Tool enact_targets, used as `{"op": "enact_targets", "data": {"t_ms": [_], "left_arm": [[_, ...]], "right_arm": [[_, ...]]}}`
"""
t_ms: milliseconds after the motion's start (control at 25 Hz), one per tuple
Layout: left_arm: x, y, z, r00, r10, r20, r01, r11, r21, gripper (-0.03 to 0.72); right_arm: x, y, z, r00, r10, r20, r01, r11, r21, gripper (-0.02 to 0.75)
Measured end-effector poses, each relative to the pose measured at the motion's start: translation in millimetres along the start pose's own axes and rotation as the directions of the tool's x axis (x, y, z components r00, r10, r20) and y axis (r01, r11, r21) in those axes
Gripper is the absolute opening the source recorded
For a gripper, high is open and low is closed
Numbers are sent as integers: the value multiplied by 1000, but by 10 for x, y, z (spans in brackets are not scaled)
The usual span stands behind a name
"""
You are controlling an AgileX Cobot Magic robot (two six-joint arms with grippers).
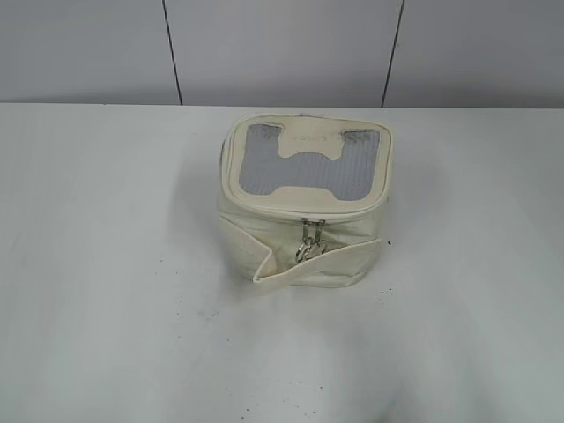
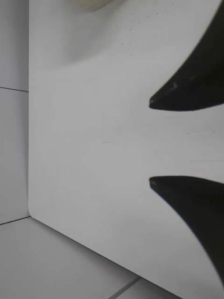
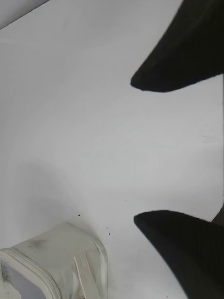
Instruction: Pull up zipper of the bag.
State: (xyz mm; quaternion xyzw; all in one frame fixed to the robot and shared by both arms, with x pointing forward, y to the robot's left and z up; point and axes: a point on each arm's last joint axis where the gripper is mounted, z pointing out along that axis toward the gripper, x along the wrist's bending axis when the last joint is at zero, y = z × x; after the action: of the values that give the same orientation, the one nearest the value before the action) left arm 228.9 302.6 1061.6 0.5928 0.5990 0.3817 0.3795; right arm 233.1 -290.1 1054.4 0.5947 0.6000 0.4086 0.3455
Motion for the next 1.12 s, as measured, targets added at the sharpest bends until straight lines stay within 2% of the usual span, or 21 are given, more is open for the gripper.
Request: {"op": "enact_targets", "data": {"t_ms": [1120], "left_arm": [[0,0,0,1000,0,0,0,1000,0,353]], "right_arm": [[2,0,0,1000,1,-2,-1,1000,0,588]]}}
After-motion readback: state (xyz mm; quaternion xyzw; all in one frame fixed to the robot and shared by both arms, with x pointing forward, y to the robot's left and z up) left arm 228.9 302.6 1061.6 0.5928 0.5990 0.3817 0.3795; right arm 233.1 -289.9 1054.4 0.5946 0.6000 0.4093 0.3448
